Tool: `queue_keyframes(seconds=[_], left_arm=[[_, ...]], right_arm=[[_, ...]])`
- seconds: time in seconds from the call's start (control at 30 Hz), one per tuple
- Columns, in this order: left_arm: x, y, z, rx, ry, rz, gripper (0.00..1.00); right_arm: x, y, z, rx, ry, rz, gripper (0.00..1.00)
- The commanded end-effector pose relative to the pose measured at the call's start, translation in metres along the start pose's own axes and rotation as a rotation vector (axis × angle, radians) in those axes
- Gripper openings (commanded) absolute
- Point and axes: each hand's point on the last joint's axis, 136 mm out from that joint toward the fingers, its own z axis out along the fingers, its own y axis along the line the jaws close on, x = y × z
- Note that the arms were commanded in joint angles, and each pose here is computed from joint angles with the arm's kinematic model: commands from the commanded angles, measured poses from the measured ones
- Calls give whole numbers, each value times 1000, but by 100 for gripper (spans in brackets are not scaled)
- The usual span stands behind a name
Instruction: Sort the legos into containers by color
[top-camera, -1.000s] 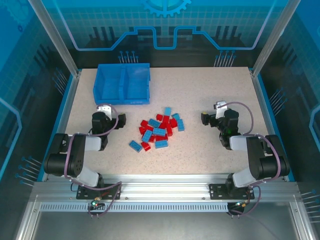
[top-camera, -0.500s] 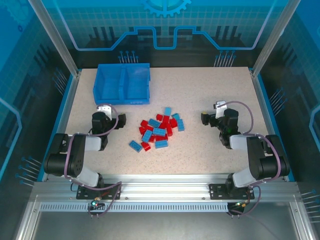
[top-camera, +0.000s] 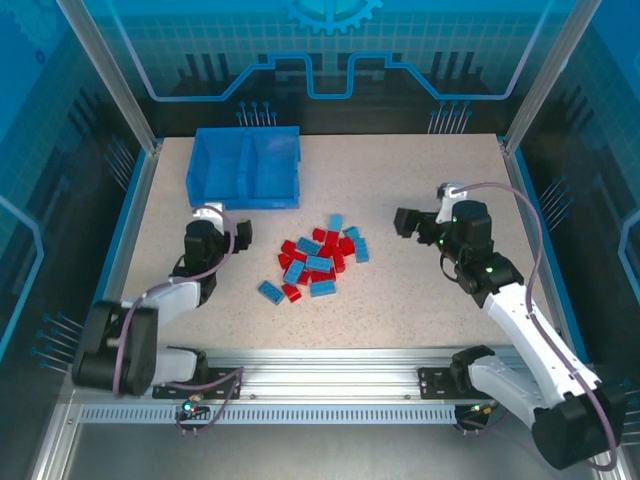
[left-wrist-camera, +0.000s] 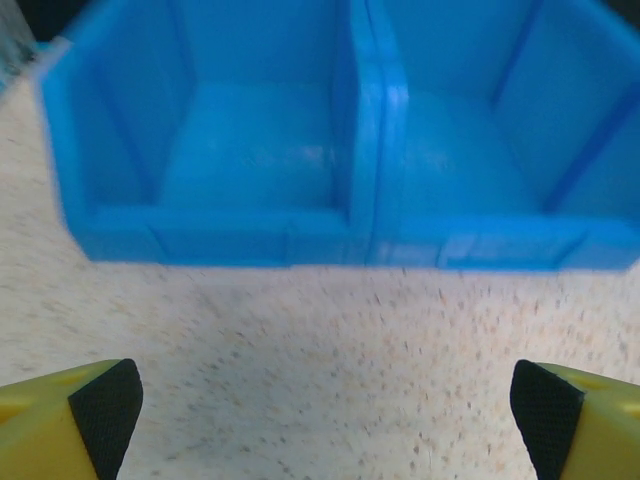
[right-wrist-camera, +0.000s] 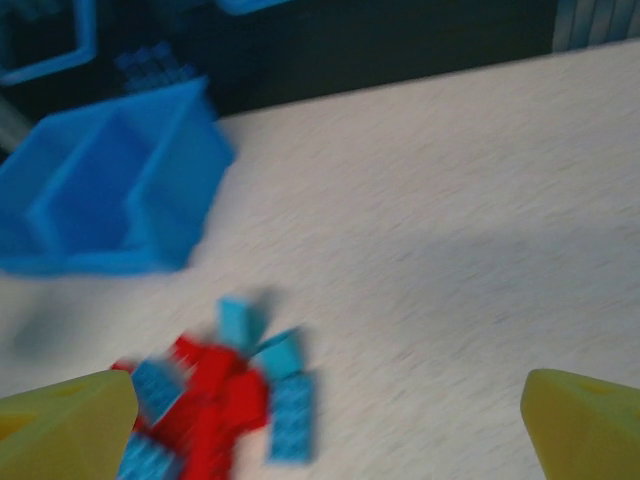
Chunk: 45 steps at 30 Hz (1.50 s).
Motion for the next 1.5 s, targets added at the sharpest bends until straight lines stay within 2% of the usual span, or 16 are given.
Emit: queue_keyframes(seconds=[0.0, 0.1, 0.17, 0.27, 0.43, 0.57, 0.7, 0.9, 1.03, 1.3, 1.47], left_arm=[[-30, 21, -32, -137, 22, -144, 99], [-36, 16, -60, -149, 139, -288, 99], [-35, -3, -74, -103, 229, -352, 99], [-14, -40, -88, -13, 413, -404, 98], [43, -98, -99, 77, 697, -458, 93], [91, -96, -119, -112, 792, -603, 76], [128, -105, -136, -224, 894, -723, 78], [144, -100, -126, -332, 915, -694, 77], [147, -105, -112, -340, 906, -687, 70], [158, -110, -94, -352, 912, -650, 69], [170, -104, -93, -383, 928, -638, 54]], right_arm=[[58, 29, -3, -56, 276, 59, 100], [68, 66, 1, -117, 380, 1, 100], [79, 87, 7, -154, 448, -45, 100], [94, 112, 18, -197, 534, -85, 100], [104, 124, 34, -199, 580, -87, 100], [109, 122, 37, -179, 601, -84, 100], [113, 118, 38, -159, 603, -72, 100], [113, 119, 39, -155, 618, -78, 100], [113, 117, 35, -148, 622, -83, 100], [114, 113, 24, -140, 630, -97, 100], [112, 121, 21, -168, 632, -103, 100]])
